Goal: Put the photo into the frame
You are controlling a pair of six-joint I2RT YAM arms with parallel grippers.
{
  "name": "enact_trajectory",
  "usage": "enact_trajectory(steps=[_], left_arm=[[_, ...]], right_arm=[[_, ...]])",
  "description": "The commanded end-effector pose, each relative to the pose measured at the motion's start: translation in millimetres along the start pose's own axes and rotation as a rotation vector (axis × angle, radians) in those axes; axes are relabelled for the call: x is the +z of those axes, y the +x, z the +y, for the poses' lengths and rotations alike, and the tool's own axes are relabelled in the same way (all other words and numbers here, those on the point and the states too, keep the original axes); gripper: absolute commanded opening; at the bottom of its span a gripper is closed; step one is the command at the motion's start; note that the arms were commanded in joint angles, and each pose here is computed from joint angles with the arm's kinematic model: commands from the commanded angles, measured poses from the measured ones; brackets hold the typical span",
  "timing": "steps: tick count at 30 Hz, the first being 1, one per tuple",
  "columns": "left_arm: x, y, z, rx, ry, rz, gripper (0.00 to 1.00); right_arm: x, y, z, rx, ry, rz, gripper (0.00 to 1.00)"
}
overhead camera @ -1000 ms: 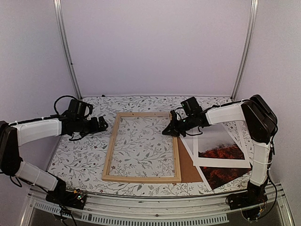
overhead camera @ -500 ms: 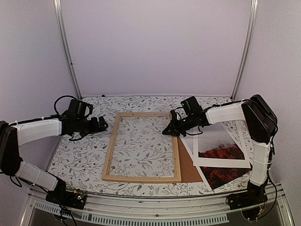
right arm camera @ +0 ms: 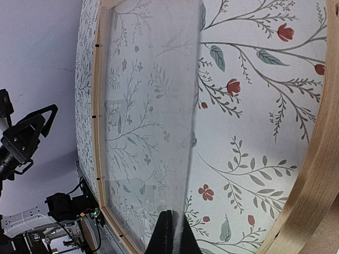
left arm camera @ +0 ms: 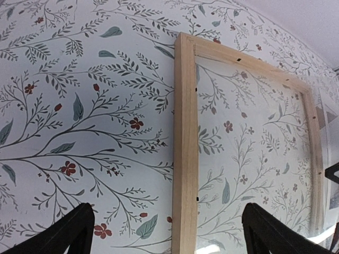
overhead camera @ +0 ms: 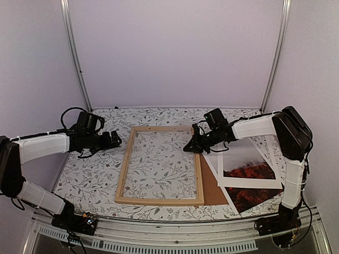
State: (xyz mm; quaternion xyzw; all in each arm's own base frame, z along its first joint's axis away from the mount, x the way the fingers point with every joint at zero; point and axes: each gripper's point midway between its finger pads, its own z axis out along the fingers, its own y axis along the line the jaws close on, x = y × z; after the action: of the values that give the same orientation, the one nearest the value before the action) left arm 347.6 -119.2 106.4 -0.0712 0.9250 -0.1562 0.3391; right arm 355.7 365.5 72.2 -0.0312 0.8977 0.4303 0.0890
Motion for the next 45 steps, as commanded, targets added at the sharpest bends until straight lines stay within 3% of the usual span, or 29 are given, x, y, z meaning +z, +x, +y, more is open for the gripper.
enact_trajectory(steps=[1,45], left_arm=[[-1.9,-4.4,-6.2,0.011,0.008,-0.016,1.0],[8.7,7.5,-10.2,0.049,-0.036,0.002,1.0]], right_arm=[[-4.7,-11.3,11.5,-0.029,-0.021,-0.027,0.0],[9.1,4.4,11.9,0.039,-0.038,0.07,0.0]])
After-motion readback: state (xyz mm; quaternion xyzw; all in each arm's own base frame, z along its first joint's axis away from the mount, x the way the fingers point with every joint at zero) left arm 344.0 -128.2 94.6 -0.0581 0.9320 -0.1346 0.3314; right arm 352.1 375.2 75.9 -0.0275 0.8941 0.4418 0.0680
